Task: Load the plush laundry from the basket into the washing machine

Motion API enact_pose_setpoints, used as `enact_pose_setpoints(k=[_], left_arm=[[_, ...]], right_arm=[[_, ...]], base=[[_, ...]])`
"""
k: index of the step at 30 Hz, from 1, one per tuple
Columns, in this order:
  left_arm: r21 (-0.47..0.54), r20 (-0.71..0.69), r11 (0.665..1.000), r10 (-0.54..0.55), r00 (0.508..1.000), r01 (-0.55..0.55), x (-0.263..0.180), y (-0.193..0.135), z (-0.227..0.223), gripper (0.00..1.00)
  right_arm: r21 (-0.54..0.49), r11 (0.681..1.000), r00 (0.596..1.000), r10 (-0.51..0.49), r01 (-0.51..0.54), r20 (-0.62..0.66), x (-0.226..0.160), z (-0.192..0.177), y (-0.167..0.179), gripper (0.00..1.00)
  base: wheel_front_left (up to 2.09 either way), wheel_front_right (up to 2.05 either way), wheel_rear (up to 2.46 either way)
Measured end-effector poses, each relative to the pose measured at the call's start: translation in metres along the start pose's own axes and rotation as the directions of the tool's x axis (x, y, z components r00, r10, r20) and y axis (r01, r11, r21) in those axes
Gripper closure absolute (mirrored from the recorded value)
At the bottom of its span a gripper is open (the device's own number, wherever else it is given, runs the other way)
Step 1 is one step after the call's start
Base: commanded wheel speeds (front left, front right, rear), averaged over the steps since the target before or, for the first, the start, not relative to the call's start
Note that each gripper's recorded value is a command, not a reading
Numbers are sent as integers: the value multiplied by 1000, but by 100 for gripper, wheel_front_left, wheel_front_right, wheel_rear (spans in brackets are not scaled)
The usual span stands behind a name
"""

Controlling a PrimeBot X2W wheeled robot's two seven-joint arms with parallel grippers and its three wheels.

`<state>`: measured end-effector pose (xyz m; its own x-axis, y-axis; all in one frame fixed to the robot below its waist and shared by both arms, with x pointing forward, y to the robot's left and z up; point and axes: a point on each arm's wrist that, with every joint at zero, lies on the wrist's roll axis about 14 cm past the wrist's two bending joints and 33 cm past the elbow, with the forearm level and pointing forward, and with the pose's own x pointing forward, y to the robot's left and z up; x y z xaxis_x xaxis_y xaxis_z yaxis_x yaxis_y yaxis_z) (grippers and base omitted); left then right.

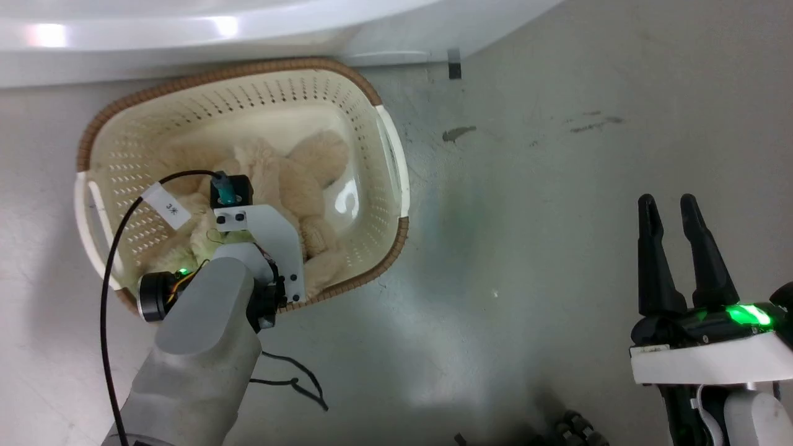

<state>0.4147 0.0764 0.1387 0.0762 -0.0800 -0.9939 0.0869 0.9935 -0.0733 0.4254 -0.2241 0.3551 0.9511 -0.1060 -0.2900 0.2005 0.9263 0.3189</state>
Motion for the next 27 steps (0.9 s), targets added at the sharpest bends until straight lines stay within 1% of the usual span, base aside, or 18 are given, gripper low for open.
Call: enact_pose_setpoints(k=[5, 10, 13, 22, 26, 27], left_arm=[[40, -64, 999, -12, 998, 14, 18, -9, -12, 0], [87, -57, 996, 6, 998, -2, 34, -9, -5, 0], [116, -12, 993, 25, 1000, -23, 44, -6, 2, 0], [112, 138, 991, 53, 989, -69, 72, 1, 30, 0], [116, 163, 991, 48, 985, -67, 78, 0, 33, 0], [118, 176, 991, 42, 983, -63, 80, -2, 33, 24]], right_arm=[[20, 1000, 1000, -16, 17, -10, 5, -8, -5, 0], [39, 998, 999, -37, 38, -22, 8, -17, -12, 0], [50, 998, 998, -48, 49, -27, 11, -21, -15, 0], [83, 994, 996, -65, 70, -55, 19, -42, -22, 0], [92, 993, 996, -68, 73, -57, 21, -43, -23, 0], [90, 993, 996, -68, 73, -55, 22, -43, -23, 0]], base=[[0, 0, 0], [0, 0, 0], [0, 0, 0], [0, 0, 0], [0, 0, 0], [0, 0, 0]])
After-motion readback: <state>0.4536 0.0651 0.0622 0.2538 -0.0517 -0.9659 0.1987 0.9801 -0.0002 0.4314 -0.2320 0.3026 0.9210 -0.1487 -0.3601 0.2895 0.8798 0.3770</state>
